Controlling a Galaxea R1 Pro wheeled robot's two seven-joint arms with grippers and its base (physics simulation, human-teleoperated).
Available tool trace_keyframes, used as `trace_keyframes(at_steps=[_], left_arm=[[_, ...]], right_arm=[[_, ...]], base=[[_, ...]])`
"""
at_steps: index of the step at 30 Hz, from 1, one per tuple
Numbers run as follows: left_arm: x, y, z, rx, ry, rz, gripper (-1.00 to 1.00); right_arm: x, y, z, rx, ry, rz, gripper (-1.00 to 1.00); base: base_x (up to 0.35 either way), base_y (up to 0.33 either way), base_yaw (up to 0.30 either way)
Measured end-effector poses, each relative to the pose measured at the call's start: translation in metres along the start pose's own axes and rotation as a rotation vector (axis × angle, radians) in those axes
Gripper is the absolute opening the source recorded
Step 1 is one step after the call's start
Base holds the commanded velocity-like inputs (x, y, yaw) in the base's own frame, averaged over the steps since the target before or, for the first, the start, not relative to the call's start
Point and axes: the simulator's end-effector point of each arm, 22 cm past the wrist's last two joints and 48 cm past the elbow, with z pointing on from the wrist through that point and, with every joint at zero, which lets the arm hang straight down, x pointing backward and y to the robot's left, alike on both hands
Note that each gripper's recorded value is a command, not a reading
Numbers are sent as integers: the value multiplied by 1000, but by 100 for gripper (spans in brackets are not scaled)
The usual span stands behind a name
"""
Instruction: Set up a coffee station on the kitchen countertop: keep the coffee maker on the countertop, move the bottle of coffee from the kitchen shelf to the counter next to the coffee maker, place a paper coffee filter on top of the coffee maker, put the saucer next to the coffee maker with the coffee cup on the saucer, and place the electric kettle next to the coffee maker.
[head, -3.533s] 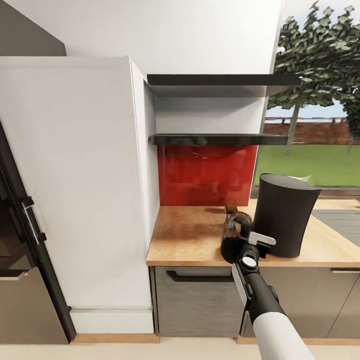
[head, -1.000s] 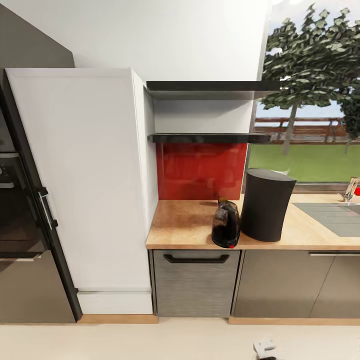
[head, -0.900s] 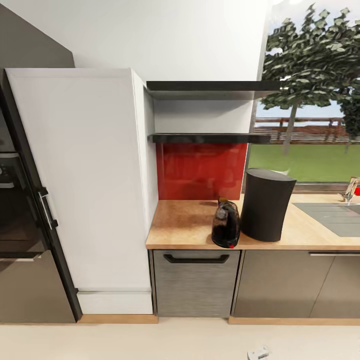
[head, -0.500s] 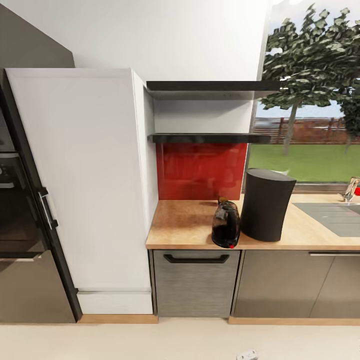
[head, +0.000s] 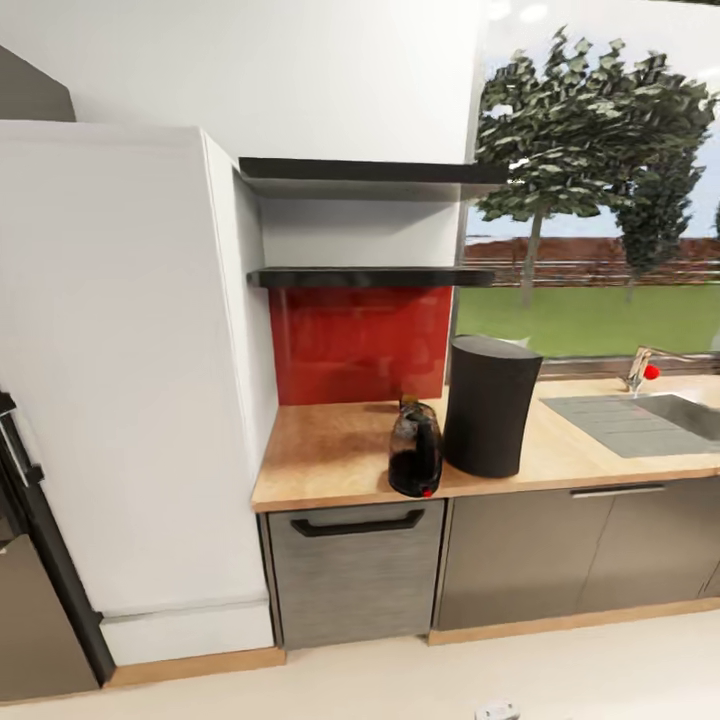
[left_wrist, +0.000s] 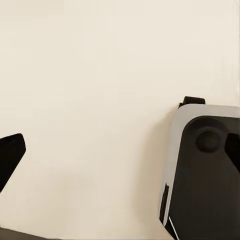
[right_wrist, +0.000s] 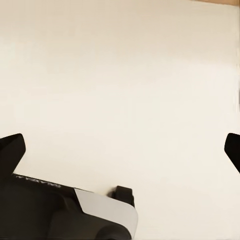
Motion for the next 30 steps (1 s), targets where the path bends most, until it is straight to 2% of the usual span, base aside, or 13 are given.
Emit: trace_keyframes(at_steps=[7,30], left_arm=[[0,-2,0,2,0,-1,100],[0,-4,-1,2,0,-2,100]], right_arm=[[-1,0,0,-2,-4,37,100],[-1,1,0,-2,-5,41,100]], base=[[262,-186,-300],[190,-272,-298]])
